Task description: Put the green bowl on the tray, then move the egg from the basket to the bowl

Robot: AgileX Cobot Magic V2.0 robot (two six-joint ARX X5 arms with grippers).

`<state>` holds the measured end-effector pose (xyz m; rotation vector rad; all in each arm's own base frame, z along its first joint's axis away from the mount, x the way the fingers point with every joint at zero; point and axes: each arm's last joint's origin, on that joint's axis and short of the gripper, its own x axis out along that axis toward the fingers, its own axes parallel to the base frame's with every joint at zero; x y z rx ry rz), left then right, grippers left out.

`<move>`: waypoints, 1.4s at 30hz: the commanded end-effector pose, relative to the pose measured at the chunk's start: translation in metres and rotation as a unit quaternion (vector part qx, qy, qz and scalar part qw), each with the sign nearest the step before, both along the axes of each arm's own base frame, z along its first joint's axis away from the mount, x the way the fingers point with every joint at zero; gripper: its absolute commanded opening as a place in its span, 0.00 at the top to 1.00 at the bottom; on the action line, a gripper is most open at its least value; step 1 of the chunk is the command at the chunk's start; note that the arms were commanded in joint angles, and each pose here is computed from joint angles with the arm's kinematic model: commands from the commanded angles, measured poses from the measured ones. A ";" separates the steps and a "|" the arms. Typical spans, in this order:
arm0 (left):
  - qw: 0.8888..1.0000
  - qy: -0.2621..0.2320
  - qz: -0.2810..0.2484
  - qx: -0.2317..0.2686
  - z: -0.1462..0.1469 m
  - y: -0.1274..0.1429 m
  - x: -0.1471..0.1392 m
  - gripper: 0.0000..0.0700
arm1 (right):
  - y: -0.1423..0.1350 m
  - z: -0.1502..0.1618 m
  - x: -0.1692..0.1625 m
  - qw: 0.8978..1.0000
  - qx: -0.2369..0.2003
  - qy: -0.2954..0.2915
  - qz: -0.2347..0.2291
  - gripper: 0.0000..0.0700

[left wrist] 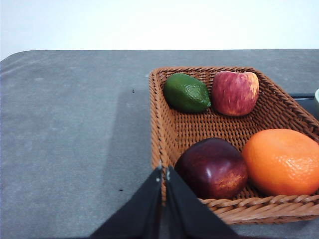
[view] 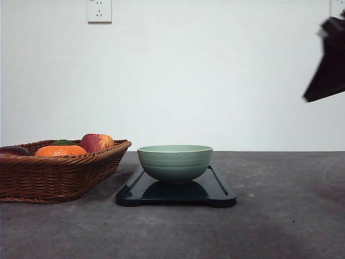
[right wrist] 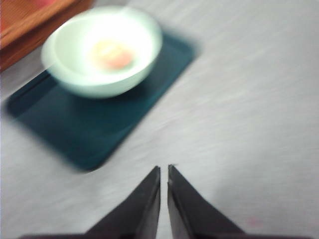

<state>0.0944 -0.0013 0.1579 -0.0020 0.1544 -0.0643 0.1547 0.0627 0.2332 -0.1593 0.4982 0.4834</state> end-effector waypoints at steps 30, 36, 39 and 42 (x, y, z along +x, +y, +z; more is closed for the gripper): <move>1.000 0.005 0.002 0.002 -0.004 0.000 0.000 1.00 | -0.054 -0.081 -0.059 0.967 0.062 -0.172 -0.178 0.98; 1.000 0.005 0.002 0.002 -0.004 0.000 0.000 1.00 | -0.054 -0.081 -0.059 0.967 0.062 -0.172 -0.178 0.98; 1.000 0.005 0.002 0.002 -0.004 0.000 0.000 1.00 | -0.054 -0.081 -0.059 0.967 0.063 -0.172 -0.178 0.98; 1.000 0.005 0.002 0.002 -0.004 0.000 0.000 1.00 | -0.054 -0.081 -0.059 0.967 0.062 -0.172 -0.178 0.98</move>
